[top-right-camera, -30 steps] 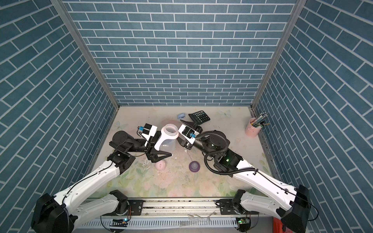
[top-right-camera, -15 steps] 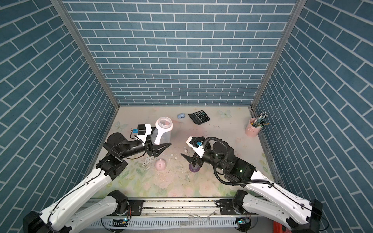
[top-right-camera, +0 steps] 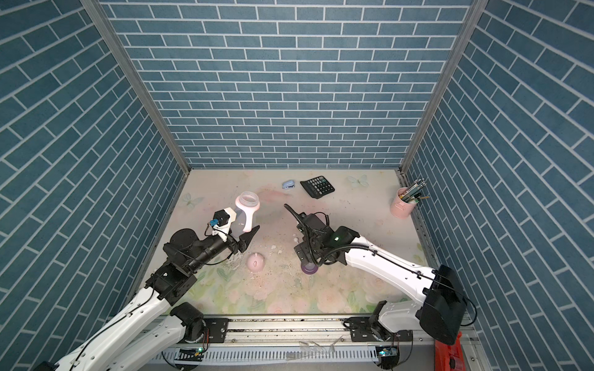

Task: Assemble the baby bottles
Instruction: Pick up the nipple from the center of the board.

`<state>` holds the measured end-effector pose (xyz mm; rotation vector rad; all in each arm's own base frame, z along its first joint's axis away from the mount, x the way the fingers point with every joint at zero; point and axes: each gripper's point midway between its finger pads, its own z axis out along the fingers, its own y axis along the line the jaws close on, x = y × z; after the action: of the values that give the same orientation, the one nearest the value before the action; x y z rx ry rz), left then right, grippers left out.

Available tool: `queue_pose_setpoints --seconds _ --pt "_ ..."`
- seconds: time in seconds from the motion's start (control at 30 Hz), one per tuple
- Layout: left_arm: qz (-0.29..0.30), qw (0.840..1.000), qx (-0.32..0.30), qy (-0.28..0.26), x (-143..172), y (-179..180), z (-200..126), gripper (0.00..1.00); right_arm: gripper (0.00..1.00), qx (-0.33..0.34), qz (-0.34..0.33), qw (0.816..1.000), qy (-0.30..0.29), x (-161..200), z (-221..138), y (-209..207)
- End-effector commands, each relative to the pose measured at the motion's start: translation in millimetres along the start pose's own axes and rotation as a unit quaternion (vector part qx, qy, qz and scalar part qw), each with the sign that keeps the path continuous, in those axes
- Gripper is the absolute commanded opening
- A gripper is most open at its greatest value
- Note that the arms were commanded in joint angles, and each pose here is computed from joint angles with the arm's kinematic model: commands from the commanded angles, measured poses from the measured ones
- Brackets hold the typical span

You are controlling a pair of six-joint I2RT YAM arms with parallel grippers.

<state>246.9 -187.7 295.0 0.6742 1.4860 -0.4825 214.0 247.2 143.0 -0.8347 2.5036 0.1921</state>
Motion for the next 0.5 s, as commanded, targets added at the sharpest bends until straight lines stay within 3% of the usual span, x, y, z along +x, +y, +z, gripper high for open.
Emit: queue_pose_setpoints --seconds 0.0,0.47 --pt "0.007 1.000 -0.021 -0.015 -6.4 6.1 -6.2 0.62 0.98 -0.014 0.059 0.997 0.057 23.7 7.3 4.9" --pt "0.011 0.999 -0.016 -0.036 -15.9 2.7 -15.3 0.61 0.94 -0.021 0.095 0.987 0.129 56.5 62.5 18.1"
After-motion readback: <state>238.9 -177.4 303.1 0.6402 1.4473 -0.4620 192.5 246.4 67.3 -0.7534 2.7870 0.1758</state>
